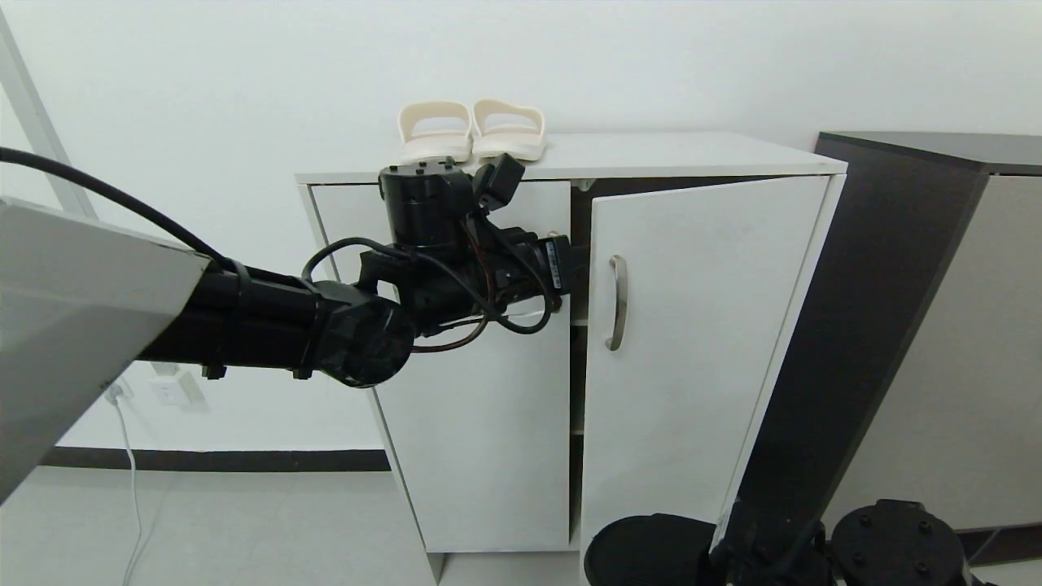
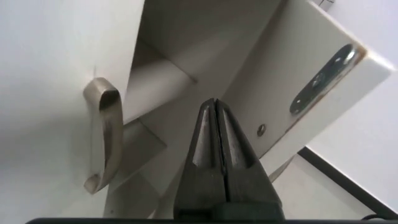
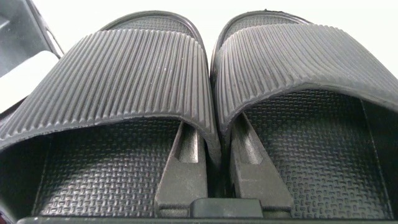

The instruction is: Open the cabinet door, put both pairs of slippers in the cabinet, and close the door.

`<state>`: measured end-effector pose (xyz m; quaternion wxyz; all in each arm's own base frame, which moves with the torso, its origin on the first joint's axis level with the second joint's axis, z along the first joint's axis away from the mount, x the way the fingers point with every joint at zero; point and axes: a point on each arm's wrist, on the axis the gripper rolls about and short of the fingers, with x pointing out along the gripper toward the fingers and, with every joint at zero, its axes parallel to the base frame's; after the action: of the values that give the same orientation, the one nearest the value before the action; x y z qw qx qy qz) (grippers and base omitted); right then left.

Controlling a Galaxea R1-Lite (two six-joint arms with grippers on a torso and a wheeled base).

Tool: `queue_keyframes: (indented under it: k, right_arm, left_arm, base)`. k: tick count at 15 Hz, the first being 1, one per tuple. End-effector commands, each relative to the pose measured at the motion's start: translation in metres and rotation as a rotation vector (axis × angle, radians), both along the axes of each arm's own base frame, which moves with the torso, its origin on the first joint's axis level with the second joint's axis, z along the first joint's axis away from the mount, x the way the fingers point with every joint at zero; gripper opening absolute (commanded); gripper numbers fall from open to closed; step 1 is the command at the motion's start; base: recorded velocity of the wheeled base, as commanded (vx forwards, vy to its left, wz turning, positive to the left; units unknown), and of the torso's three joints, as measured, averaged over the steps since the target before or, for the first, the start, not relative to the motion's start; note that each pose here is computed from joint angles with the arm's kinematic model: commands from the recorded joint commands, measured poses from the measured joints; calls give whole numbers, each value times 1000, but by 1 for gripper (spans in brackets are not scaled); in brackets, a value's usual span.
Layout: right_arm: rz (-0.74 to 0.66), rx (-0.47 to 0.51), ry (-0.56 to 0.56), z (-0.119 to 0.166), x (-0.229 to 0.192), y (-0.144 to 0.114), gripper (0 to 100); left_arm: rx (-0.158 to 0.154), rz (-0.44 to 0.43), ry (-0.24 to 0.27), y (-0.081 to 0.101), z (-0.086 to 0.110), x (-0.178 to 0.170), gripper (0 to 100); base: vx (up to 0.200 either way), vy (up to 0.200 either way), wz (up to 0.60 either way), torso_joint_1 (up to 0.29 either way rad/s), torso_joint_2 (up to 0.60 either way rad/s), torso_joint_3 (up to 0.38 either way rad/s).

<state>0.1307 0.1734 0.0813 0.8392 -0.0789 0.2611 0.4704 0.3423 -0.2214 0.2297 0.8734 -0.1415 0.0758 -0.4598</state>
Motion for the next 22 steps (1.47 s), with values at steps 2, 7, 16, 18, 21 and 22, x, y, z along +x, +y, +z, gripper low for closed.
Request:
queue_keyframes:
  k: [2,7,16,18,21,22]
  right_arm:
    - [26,0,7,-1,-5,4,0]
    - [65,0,10,-1,-14,7,0]
    - [-409,12,-103,5,52,30,0]
    - [-545,48,-100,1,72,44,0]
    - [-762,29,-178,-4,105,50,0]
    - [-817,14,-191,-9,115,48,0]
  left_arm:
    - [0,-44,-7,-15,1,-11,0]
    - [-21,-152,-38,-37,19,-52,0]
    - [5,165,-66,43,36,-62,0]
    - [99,370,-45,75,32,-104,0]
    - [96,525,-71,138,31,-183,0]
    - [128,600,-72,162,25,-207,0]
  base:
    - [-200,0,0,2,2,2]
    - [-200,0,0,1,1,1]
    - [-67,0,0,2,0,1]
    - [0,0,0,0,0,0]
    - [0,0,0,0,0,0]
    - [0,0,0,0,0,0]
